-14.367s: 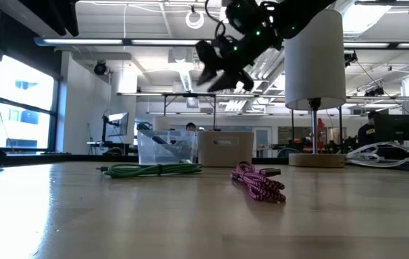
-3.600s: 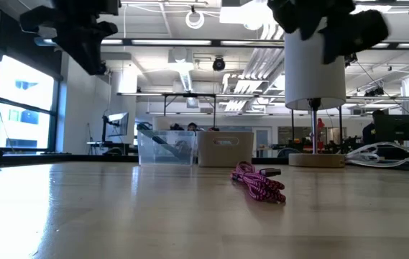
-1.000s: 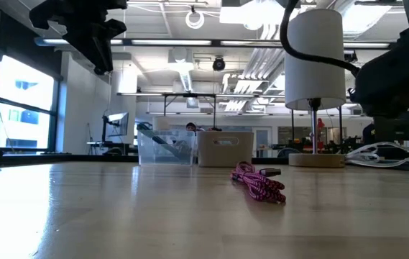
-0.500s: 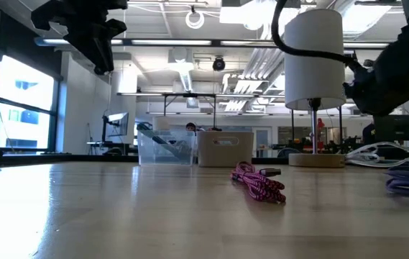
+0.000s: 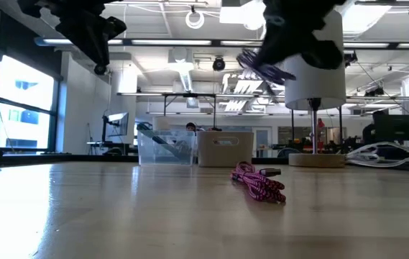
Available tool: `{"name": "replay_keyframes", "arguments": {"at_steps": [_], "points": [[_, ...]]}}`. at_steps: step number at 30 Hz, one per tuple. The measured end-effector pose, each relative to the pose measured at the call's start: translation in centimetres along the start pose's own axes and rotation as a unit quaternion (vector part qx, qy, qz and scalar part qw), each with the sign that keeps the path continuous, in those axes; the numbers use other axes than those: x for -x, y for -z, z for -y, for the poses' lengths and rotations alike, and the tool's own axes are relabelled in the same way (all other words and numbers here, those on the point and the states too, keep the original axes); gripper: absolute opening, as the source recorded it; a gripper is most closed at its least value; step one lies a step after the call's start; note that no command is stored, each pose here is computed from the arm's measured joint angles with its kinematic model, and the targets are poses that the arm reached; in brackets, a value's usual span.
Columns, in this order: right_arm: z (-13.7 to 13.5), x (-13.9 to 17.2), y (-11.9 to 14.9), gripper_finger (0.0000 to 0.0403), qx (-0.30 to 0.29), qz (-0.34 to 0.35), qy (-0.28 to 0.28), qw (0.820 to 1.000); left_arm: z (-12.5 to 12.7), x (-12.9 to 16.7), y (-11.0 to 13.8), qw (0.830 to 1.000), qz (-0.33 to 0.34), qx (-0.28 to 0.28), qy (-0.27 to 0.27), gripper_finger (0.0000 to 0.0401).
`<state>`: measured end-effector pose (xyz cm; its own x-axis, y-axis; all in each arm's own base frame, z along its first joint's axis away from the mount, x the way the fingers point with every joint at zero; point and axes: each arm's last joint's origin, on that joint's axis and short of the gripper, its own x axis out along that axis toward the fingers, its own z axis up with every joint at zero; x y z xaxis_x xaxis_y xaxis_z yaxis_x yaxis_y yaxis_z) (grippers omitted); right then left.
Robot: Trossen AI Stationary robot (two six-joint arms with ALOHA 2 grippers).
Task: Pick & Place USB Port
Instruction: Put the purple charger cable into the gray bin
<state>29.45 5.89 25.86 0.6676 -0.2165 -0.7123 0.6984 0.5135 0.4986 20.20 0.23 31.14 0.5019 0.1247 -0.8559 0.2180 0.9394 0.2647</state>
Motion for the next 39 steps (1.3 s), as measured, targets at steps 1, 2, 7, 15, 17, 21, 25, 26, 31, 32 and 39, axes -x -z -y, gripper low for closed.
{"name": "replay_keyframes", "arguments": {"at_steps": [1, 2, 7, 15, 17, 21, 25, 26, 31, 32, 39], "points": [[0.1, 0.1, -1.2, 0.0012, 0.0, 0.018, -0.011, 1.0, 0.0, 0.0, 0.0, 1.0, 0.0, -0.003, 0.0, 0.0064], [0.2, 0.3, -2.4, 0.0012, 0.0, 0.036, -0.024, 0.999, 0.0, 0.0, 0.0, 1.0, 0.0, -0.006, 0.0, 0.0064], [1.4, 0.0, -8.3, 0.0012, 0.007, 0.108, -0.069, 0.992, -0.1, 0.0, -0.3, 1.0, 0.013, -0.006, -0.008, 0.0064], [6.0, -1.6, -14.9, 0.001, -0.012, 0.147, -0.056, 0.987, -0.1, 0.0, -0.1, 0.999, 0.001, -0.036, -0.019, 0.0064], [7.2, -2.2, -15.8, 0.001, -0.016, 0.147, -0.042, 0.988, -0.2, 0.0, 0.0, 0.999, -0.007, -0.037, -0.027, 0.0064], [8.7, -4.0, -16.7, 0.001, -0.028, 0.13, -0.026, 0.991, -0.3, 0.1, 0.3, 0.997, -0.033, -0.048, -0.057, 0.0064], [9.8, -6.5, -17.0, 0.001, -0.034, 0.108, -0.022, 0.993, -0.4, 0.1, 0.5, 0.994, -0.051, -0.054, -0.079, 0.0064], [10.1, -7.1, -17.1, 0.001, -0.035, 0.105, -0.024, 0.994, -0.4, 0.1, 0.5, 0.994, -0.053, -0.055, -0.083, 0.0064], [11.5, -9.0, -17.6, 0.001, -0.036, 0.105, -0.008, 0.994, -0.5, 0.1, 0.5, 0.992, -0.058, -0.063, -0.093, 0.0064], [11.8, -9.1, -17.8, 0.001, -0.039, 0.106, -0.005, 0.994, -0.5, 0.1, 0.5, 0.992, -0.058, -0.064, -0.093, 0.0064], [13.2, -8.9, -18.9, 0.001, -0.05, 0.123, 0.006, 0.991, -0.4, 0.1, 0.7, 0.992, -0.066, -0.066, -0.089, 0.0064]]}}
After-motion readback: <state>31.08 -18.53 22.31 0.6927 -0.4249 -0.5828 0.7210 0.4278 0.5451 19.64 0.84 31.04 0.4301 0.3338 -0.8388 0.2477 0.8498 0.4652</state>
